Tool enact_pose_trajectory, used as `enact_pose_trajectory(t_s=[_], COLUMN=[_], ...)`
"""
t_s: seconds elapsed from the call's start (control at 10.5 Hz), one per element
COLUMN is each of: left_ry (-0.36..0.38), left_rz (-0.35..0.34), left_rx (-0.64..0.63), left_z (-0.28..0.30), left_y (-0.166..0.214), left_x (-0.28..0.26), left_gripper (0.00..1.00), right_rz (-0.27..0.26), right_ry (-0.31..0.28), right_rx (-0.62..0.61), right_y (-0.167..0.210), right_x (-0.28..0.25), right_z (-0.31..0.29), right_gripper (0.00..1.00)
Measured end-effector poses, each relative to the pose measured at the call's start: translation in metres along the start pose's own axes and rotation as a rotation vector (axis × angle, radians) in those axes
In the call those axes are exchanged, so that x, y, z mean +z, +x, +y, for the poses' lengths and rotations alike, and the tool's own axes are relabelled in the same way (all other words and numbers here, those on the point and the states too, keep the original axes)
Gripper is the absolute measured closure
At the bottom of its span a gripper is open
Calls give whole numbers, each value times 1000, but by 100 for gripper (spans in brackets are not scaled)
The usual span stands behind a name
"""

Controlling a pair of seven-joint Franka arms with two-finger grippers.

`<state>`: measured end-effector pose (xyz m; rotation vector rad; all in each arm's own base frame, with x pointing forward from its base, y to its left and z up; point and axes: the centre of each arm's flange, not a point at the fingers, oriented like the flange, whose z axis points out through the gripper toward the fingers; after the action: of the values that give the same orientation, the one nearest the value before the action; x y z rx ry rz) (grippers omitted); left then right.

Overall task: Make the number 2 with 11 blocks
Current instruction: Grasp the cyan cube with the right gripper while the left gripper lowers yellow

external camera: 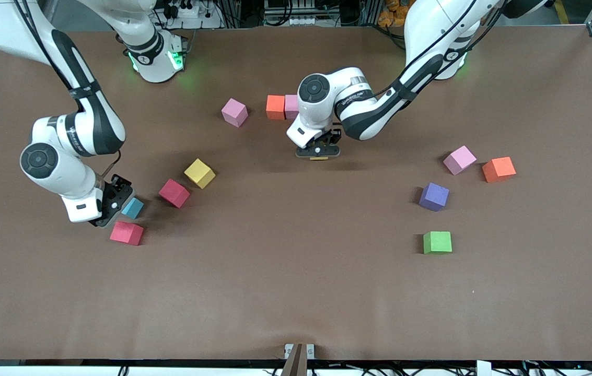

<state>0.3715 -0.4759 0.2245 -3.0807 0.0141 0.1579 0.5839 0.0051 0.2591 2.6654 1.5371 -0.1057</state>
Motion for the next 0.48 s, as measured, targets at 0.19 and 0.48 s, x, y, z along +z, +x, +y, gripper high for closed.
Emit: enact_pose_trajectory(t_s=[0.19, 0.48], left_ry=[-1, -17], left_rz=[-2, -1], left_rx=[1, -59], left_z=[2, 5], left_y=[-3, -3], left_x=[1, 2], left_gripper=[48, 48], right_rz=[-19, -26], right_ry=[46, 68], right_rx=[-24, -30], right_y=[-16, -23], right_x=[29, 41], right_z=[1, -1], right_gripper=[0, 0])
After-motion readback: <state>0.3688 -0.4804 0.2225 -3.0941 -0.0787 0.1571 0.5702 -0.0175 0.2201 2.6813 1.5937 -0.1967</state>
